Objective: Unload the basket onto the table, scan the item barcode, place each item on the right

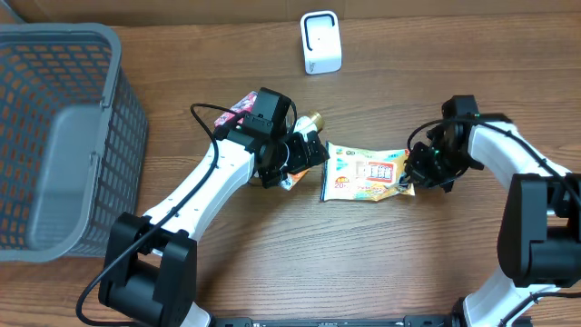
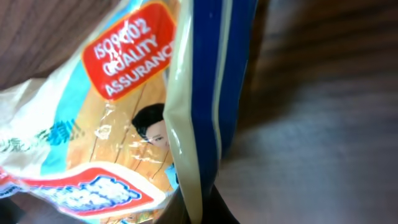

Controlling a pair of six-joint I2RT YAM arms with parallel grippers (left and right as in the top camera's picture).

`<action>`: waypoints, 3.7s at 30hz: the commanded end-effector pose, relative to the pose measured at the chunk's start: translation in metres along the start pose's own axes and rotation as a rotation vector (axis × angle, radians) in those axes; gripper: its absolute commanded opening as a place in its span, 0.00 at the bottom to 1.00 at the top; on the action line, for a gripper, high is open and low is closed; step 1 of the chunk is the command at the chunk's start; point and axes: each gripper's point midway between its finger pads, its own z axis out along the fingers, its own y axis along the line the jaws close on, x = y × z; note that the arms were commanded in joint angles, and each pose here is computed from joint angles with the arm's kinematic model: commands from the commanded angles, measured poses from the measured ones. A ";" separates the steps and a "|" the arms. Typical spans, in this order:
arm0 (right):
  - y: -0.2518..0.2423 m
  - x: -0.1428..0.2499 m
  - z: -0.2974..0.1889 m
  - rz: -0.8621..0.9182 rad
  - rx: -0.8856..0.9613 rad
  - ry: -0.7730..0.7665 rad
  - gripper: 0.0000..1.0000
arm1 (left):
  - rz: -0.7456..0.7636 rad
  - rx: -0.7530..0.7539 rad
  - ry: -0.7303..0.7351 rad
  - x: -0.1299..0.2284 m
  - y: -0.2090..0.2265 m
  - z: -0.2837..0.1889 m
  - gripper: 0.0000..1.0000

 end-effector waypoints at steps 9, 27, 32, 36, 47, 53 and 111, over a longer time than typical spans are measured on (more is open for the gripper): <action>0.004 -0.033 -0.188 0.112 0.417 -0.414 0.04 | 0.011 -0.011 -0.003 0.001 0.000 0.002 0.99; 0.049 0.004 -0.139 -0.058 0.621 -0.472 0.04 | 0.023 -0.049 0.010 0.005 0.009 0.001 1.00; 0.081 0.017 -0.097 -0.123 0.509 -0.398 0.04 | 0.012 -0.070 0.033 0.011 0.015 0.001 0.99; 0.087 0.018 -0.102 -0.142 0.556 -0.470 0.04 | 0.025 -0.078 0.047 0.014 0.017 0.001 0.98; 0.017 -0.002 -0.215 0.036 0.853 -0.651 0.04 | 0.042 -0.089 0.054 0.016 0.019 0.000 0.96; -0.009 -0.011 -0.222 0.089 0.908 -0.638 0.04 | 0.043 -0.090 0.051 0.015 0.020 0.000 0.97; 0.105 0.000 0.058 -0.140 0.064 -0.035 0.20 | 0.040 -0.123 0.085 0.024 0.028 -0.001 1.00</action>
